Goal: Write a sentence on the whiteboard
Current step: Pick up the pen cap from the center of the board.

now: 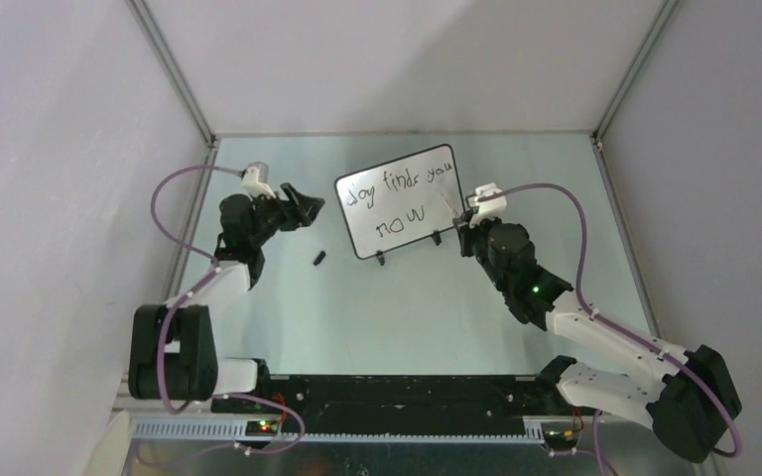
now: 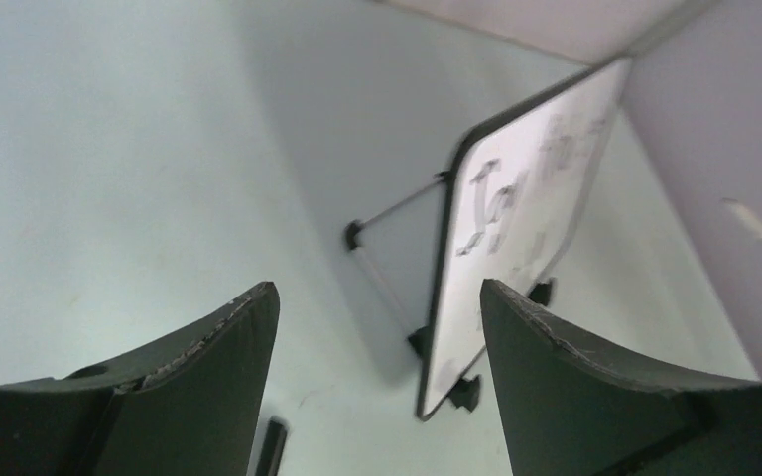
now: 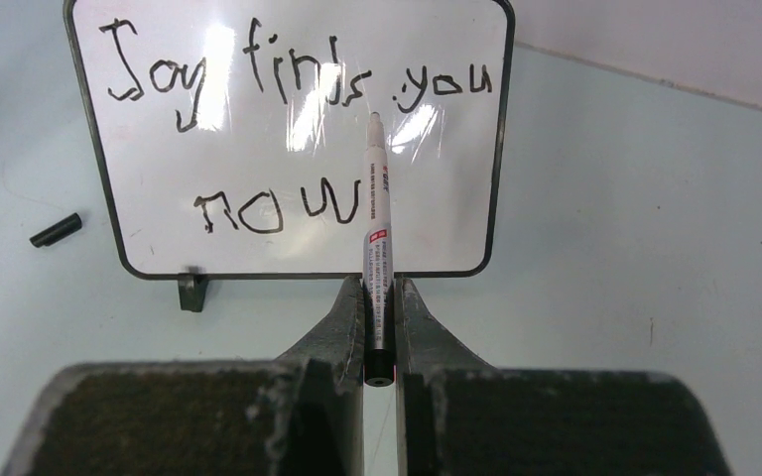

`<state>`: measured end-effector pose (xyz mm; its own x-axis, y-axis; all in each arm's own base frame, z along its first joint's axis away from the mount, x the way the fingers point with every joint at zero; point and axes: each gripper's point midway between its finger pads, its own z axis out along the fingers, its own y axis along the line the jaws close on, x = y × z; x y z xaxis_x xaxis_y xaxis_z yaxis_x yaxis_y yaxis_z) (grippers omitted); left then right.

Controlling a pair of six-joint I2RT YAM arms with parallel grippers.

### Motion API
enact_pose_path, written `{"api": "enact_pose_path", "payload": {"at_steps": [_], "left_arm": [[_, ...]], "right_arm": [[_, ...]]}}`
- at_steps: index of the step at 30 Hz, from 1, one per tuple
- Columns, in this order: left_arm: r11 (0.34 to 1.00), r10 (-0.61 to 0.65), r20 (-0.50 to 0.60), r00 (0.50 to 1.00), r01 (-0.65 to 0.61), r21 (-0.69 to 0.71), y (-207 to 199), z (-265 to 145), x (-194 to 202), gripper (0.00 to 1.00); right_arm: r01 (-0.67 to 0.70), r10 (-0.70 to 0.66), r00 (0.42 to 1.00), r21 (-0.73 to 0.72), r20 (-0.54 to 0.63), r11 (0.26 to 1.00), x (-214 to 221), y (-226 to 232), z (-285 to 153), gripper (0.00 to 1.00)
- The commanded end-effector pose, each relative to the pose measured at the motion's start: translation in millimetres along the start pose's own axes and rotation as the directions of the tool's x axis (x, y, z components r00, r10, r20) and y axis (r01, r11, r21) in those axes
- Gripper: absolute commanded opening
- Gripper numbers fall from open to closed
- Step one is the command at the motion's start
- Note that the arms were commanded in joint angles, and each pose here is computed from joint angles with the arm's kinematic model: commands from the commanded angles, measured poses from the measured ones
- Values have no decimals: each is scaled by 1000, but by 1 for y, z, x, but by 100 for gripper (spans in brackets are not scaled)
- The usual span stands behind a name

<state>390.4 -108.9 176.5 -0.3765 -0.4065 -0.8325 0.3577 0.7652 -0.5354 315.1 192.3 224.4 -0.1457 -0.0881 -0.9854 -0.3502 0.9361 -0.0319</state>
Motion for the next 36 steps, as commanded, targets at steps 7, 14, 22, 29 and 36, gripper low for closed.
{"api": "enact_pose_path", "payload": {"at_steps": [7,14,22,29,36], "left_arm": [[794,167,-469,867,-400,-457,42,-46,62,83],[722,162,-637,754,-531,-444,48,-50,90,76],[733,127,-721,681,-554,-395,59,-37,118,59],[741,136,-734,665,-560,-370,62,-23,123,59],[784,153,-774,614,-553,-284,56,-11,135,54]], "right_arm": [[-123,128,979,-37,160,992,-38,-3,-18,0],[-151,158,976,-59,149,987,-35,-4,-16,0],[-155,162,978,-64,131,986,-29,-4,-12,0],[-154,161,979,-68,122,986,-27,-4,-11,0],[-152,160,980,-70,121,986,-27,-4,-11,0]]}}
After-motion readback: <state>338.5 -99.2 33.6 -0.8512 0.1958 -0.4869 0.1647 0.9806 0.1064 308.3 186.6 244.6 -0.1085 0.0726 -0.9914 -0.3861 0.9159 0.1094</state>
